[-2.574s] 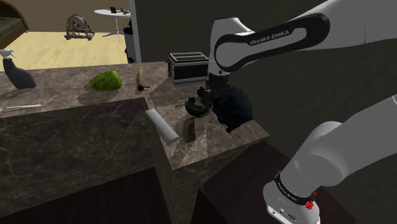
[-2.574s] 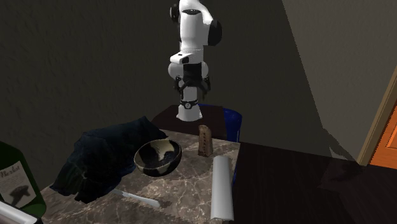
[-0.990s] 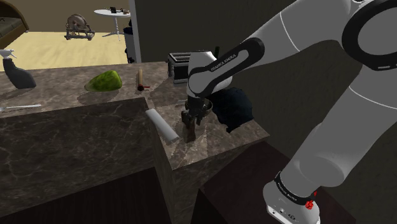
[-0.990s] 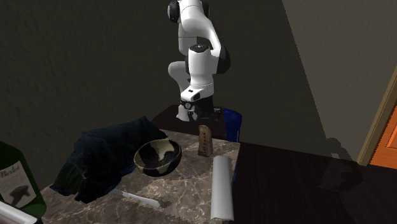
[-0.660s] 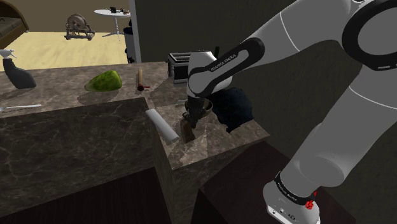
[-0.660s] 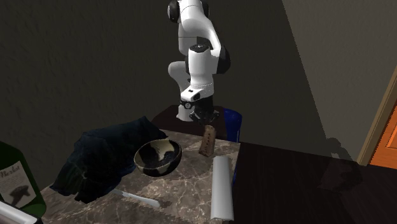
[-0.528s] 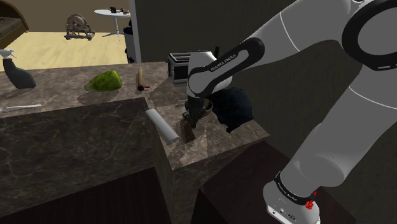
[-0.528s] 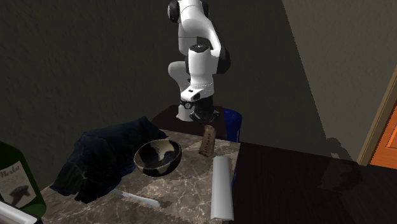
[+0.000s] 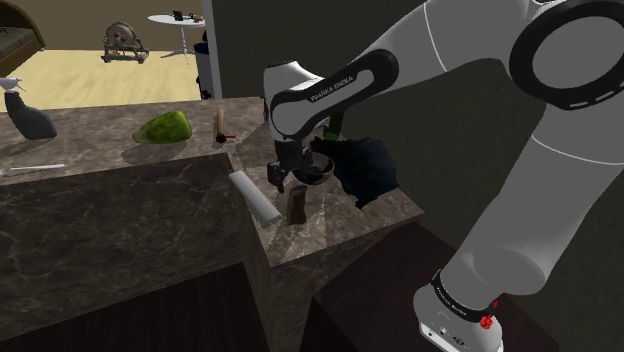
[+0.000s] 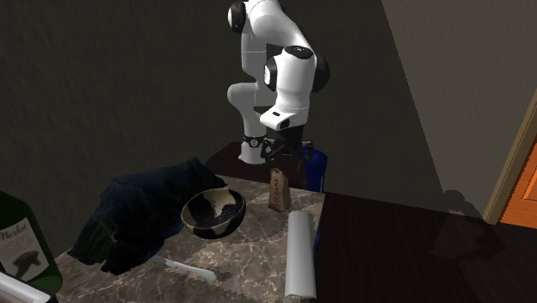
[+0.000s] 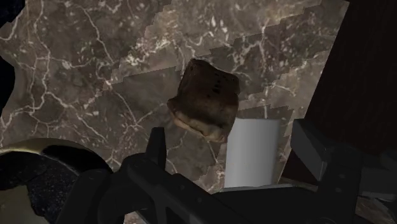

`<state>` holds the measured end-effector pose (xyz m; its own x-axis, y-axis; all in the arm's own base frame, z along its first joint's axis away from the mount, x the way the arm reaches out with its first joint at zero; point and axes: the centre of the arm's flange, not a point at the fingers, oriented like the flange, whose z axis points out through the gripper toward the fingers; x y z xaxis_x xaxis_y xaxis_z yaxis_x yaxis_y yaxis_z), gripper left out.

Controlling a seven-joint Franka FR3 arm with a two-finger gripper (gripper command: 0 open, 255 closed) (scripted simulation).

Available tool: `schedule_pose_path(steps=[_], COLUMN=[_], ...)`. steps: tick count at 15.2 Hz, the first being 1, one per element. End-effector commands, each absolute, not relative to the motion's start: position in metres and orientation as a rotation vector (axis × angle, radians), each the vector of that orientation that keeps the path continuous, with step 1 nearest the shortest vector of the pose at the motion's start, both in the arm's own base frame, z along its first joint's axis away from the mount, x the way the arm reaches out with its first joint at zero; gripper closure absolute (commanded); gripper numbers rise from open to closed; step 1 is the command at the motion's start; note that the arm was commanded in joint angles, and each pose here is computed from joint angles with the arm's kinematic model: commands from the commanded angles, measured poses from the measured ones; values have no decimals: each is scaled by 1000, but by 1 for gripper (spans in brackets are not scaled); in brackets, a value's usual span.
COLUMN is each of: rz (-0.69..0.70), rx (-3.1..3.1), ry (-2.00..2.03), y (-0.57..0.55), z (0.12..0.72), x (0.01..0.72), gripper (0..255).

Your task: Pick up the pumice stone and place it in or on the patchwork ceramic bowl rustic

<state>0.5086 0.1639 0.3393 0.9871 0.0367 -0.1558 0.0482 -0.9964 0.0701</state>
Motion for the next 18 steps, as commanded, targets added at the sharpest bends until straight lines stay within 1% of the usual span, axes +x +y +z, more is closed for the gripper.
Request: schedule_pose_path(steps=[1, 8, 15, 16, 18], rz=[-250, -250, -250, -250, -250], rx=[3019, 3019, 3019, 3019, 3019], ry=[70, 70, 70, 70, 70], y=[172, 169, 169, 168, 168], z=[340, 306, 306, 306, 306], x=[515, 510, 510, 510, 510], gripper=[0, 0, 0, 255, 255])
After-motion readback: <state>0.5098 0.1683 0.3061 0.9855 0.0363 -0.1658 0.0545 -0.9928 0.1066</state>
